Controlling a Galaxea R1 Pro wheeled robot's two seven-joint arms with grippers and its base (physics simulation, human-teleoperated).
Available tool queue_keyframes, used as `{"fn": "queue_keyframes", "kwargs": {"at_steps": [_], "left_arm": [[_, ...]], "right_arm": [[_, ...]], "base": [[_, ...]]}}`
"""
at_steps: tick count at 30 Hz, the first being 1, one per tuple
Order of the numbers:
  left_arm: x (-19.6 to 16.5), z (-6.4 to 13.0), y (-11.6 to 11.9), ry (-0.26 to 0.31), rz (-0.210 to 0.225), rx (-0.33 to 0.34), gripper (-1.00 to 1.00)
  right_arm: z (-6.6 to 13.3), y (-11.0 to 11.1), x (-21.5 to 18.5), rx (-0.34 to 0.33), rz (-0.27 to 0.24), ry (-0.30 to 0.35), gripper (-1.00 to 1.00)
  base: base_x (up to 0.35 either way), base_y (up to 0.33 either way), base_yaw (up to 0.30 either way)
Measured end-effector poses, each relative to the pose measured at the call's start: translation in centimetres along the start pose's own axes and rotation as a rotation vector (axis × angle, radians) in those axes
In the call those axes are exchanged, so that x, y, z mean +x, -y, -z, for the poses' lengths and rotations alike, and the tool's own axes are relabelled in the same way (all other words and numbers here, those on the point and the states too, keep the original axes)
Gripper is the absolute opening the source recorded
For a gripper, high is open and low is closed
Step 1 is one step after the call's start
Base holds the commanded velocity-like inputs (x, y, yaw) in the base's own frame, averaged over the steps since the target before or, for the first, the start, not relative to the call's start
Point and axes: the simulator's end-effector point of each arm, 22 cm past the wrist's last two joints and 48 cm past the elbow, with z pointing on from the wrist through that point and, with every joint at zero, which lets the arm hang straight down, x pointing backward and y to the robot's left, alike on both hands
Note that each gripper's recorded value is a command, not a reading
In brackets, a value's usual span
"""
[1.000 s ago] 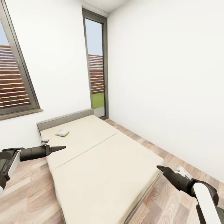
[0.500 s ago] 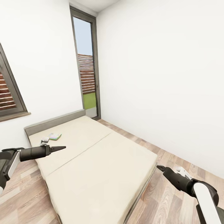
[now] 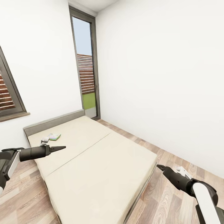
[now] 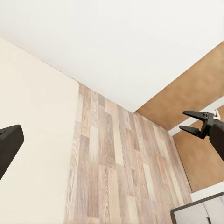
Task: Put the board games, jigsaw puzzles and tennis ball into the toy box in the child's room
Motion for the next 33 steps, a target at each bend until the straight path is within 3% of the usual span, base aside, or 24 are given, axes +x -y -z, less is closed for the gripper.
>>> {"fn": "queue_keyframes", "kwargs": {"at_steps": [17,33], "left_arm": [[-0.03,0.02,0.01,0.001,0.0,0.0,1.0],[-0.91,0.81,-0.15,0.038,0.003,-0.003,1.0]], "right_arm": [[-0.16,-0.11,-0.26,-0.006,-0.01,0.015,1.0],[-0.25,-0.34,0.0,-0.01,-0.009,0.01,1.0]], "base": [[-0.027,0.071,-0.01],[-0.003,0.065,-0.21]]}}
